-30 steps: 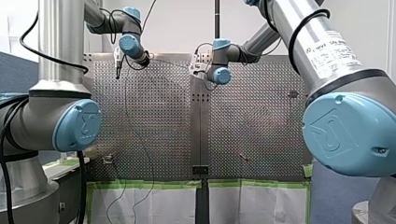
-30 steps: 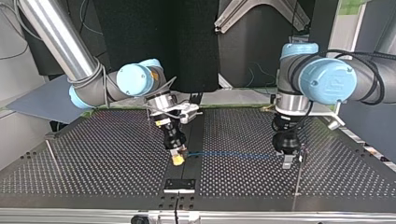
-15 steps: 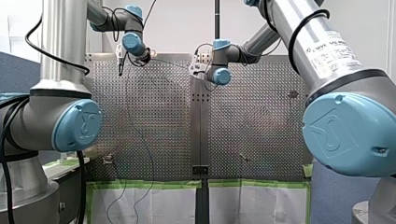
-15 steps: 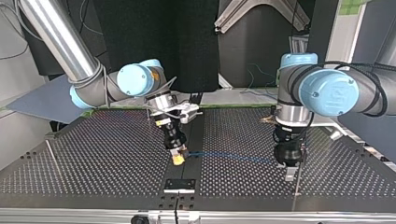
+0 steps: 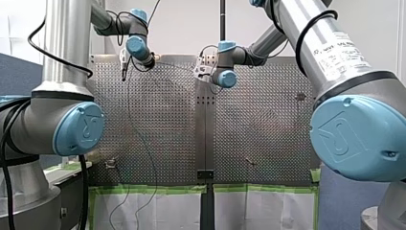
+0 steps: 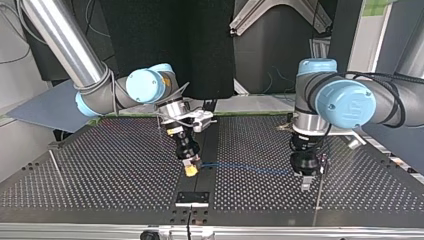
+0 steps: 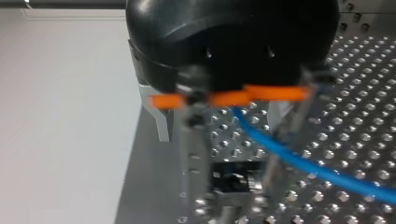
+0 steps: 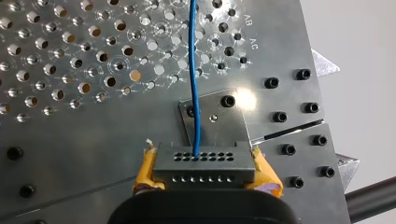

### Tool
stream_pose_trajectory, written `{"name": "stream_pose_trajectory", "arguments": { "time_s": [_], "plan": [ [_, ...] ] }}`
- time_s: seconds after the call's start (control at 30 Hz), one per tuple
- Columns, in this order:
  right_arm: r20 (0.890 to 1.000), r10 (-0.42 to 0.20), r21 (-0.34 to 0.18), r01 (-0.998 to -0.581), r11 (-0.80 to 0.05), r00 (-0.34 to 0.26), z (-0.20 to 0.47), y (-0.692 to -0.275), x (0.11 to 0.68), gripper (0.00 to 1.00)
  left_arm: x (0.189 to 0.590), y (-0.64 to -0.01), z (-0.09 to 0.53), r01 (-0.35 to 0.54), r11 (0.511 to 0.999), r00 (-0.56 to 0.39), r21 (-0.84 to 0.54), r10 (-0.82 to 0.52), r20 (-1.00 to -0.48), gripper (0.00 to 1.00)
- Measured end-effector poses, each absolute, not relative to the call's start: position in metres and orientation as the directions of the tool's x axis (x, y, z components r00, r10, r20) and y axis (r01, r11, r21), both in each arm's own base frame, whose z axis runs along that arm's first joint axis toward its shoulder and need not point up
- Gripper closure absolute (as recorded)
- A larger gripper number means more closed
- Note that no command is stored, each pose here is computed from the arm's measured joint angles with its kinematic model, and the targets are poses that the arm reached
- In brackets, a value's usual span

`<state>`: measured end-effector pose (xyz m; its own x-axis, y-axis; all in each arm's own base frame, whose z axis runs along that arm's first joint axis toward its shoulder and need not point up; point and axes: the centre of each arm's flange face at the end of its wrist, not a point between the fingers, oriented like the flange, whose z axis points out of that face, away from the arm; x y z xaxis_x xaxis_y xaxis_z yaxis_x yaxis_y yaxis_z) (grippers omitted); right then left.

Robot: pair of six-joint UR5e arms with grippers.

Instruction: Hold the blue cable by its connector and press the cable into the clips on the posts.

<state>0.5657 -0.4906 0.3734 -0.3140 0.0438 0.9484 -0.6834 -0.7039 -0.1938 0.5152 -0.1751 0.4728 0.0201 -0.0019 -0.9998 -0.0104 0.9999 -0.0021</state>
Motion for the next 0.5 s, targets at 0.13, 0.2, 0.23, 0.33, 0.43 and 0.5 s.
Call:
{"name": "stream_pose_trajectory", "arguments": {
  "time_s": [0.13,0.2,0.23,0.33,0.43,0.5],
  "plan": [
    [0.949,0.043,-0.193,-0.683,-0.704,-0.312,0.3727,-0.4906,0.5658,1.0,0.5173,-0.1758,0.47,-0.011,1.0,0.018,-0.004,-0.004,-1.0,0.0],
    [0.949,0.043,-0.193,-0.683,-0.704,-0.312,0.3726,-0.4907,0.5659,1.0,0.5176,-0.1756,0.4698,-0.015,1.0,0.019,-0.006,-0.005,-1.0,0.0],
    [0.949,0.043,-0.193,-0.683,-0.704,-0.312,0.3725,-0.4907,0.5658,1.0,0.5177,-0.1753,0.4698,-0.018,1.0,0.019,-0.006,-0.006,-1.0,0.0],
    [0.949,0.043,-0.193,-0.684,-0.704,-0.312,0.3723,-0.4909,0.5658,1.0,0.5177,-0.1748,0.4699,-0.024,1.0,0.02,-0.007,-0.007,-1.0,0.0],
    [0.949,0.043,-0.193,-0.684,-0.703,-0.312,0.372,-0.4909,0.5658,1.0,0.5177,-0.1745,0.4699,-0.028,1.0,0.02,-0.008,-0.007,-1.0,0.0],
    [0.949,0.042,-0.193,-0.684,-0.703,-0.312,0.372,-0.4909,0.5658,1.0,0.5177,-0.174,0.4699,-0.033,0.999,0.02,-0.008,-0.007,-1.0,0.04]
  ]
}}
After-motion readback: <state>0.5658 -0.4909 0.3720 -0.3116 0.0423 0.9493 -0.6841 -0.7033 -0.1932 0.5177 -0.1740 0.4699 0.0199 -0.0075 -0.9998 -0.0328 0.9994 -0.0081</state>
